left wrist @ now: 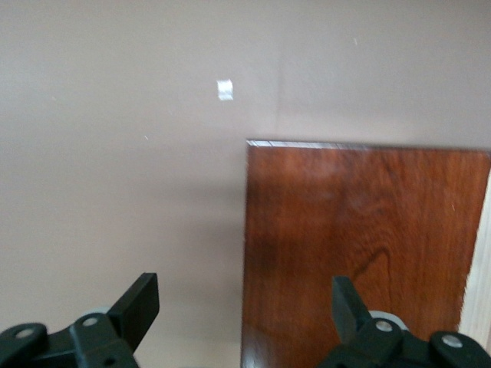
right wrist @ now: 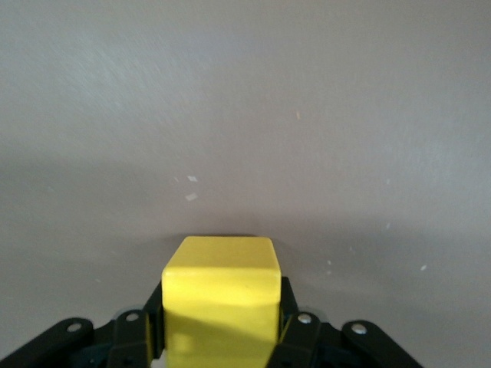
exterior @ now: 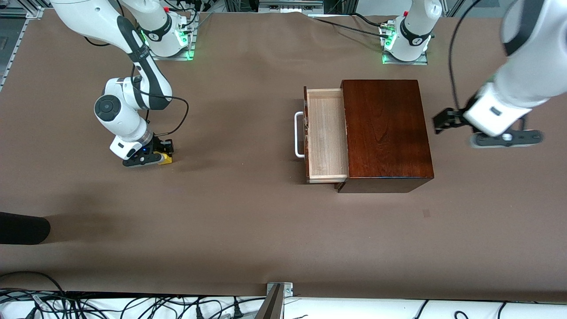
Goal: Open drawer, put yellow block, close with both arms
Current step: 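Grasp the yellow cube with the right gripper while the left gripper withdraws, then lift the yellow cube with the right gripper and carry it over the drawer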
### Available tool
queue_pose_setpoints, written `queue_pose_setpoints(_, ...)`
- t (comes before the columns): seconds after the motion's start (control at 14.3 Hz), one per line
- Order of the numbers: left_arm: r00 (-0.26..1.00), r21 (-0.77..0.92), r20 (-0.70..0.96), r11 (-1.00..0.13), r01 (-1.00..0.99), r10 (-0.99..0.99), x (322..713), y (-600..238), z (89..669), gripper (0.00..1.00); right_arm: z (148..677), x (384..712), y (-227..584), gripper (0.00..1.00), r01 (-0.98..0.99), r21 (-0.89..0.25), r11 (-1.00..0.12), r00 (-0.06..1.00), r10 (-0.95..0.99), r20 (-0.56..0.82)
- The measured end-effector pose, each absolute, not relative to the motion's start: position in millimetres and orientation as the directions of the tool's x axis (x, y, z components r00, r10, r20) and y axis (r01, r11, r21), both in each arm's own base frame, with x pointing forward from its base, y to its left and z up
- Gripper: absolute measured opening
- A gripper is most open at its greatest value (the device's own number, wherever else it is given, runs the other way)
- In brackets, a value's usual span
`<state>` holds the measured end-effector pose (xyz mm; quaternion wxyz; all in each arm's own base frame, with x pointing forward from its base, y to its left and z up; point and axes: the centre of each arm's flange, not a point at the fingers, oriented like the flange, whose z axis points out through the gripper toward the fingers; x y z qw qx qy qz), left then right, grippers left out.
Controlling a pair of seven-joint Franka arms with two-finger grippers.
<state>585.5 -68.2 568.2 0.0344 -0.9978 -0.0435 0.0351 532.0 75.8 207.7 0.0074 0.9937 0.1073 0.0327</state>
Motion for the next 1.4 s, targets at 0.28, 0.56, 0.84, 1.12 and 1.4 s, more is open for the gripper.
queue_pose_setpoints(0.28, 0.995, -0.066, -0.026, -0.993, 0.097, 0.099, 571, -37, 577, 1.0, 280, 563, 122, 0.55, 0.279, -0.019, -0.96, 0.96, 0.279, -0.004)
queue_pose_setpoints(0.56, 0.995, -0.069, -0.025, -0.993, 0.099, 0.101, 558, -32, 576, 1.0, 375, 576, 213, 0.55, 0.413, -0.07, -0.908, 0.907, 0.417, -0.051)
queue_pose_setpoints(0.84, 0.997, -0.06, -0.021, -0.995, 0.079, 0.081, 557, -44, 577, 1.0, 441, 544, 328, 0.55, 0.585, -0.119, -0.802, 0.809, 0.587, 0.015)
queue_pose_setpoints(1.12, 0.998, -0.059, -0.013, -0.997, 0.058, 0.059, 555, -57, 580, 1.0, 465, 469, 473, 0.55, 0.771, -0.146, -0.62, 0.635, 0.767, 0.094)
queue_pose_setpoints(1.4, 0.998, -0.059, -0.013, -0.996, 0.063, 0.064, 555, -54, 580, 1.0, 451, 419, 582, 0.55, 0.891, -0.067, -0.449, 0.454, 0.878, 0.149)
